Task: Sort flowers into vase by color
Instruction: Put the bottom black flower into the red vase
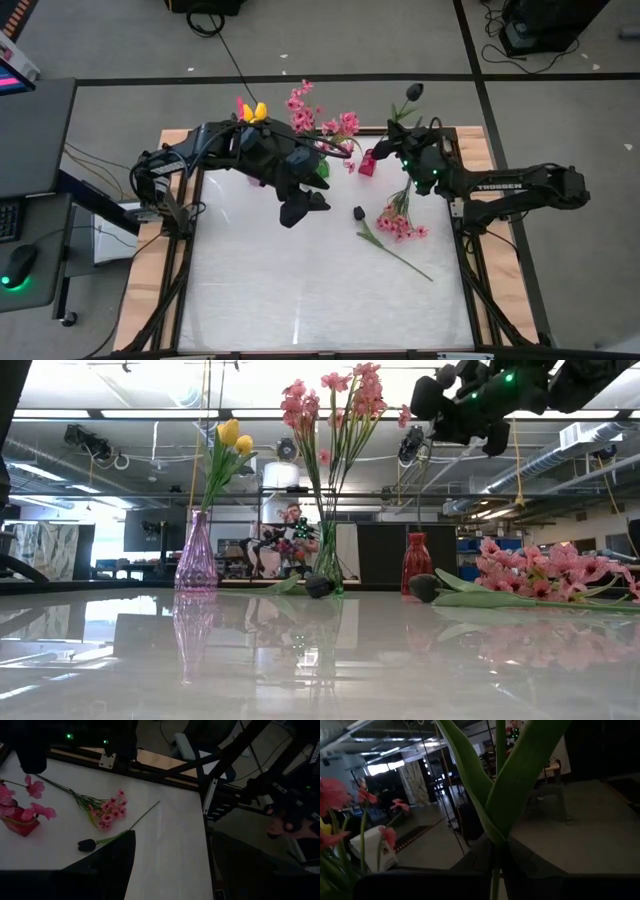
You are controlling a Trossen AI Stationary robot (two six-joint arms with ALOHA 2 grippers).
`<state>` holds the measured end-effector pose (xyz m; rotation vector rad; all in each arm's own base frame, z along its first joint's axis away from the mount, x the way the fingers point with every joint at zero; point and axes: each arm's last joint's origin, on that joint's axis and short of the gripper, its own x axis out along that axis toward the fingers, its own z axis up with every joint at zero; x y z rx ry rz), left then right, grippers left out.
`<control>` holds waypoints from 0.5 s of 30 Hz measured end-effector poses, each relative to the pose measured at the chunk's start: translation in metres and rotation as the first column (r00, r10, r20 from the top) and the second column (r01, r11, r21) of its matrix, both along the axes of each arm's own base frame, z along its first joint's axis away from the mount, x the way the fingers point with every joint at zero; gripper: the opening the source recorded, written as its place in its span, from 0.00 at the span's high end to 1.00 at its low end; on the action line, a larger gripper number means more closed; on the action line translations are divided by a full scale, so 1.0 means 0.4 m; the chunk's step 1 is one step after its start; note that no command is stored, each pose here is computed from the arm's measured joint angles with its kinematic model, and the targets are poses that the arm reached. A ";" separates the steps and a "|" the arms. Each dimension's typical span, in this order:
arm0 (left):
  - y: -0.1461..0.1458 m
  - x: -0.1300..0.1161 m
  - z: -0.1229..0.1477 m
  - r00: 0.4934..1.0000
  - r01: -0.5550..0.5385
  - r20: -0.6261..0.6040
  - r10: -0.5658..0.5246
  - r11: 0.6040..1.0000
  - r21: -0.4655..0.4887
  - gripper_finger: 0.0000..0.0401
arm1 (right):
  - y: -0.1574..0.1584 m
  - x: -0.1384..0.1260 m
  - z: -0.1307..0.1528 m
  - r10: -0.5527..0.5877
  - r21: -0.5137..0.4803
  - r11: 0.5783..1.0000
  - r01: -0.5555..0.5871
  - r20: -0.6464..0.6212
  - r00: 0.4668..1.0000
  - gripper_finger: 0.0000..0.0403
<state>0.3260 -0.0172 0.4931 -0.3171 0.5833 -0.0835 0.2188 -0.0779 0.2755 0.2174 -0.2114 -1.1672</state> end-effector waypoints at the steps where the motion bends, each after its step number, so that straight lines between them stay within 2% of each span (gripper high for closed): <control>1: 0.000 0.000 0.000 1.000 0.000 0.000 0.000 1.000 0.000 0.33 | -0.001 0.000 -0.001 -0.001 0.001 1.000 0.001 -0.005 1.000 0.90; 15: 0.000 0.000 0.000 1.000 0.001 0.001 -0.001 1.000 -0.001 0.33 | -0.032 0.004 -0.028 0.034 0.038 0.999 -0.032 -0.061 0.998 0.90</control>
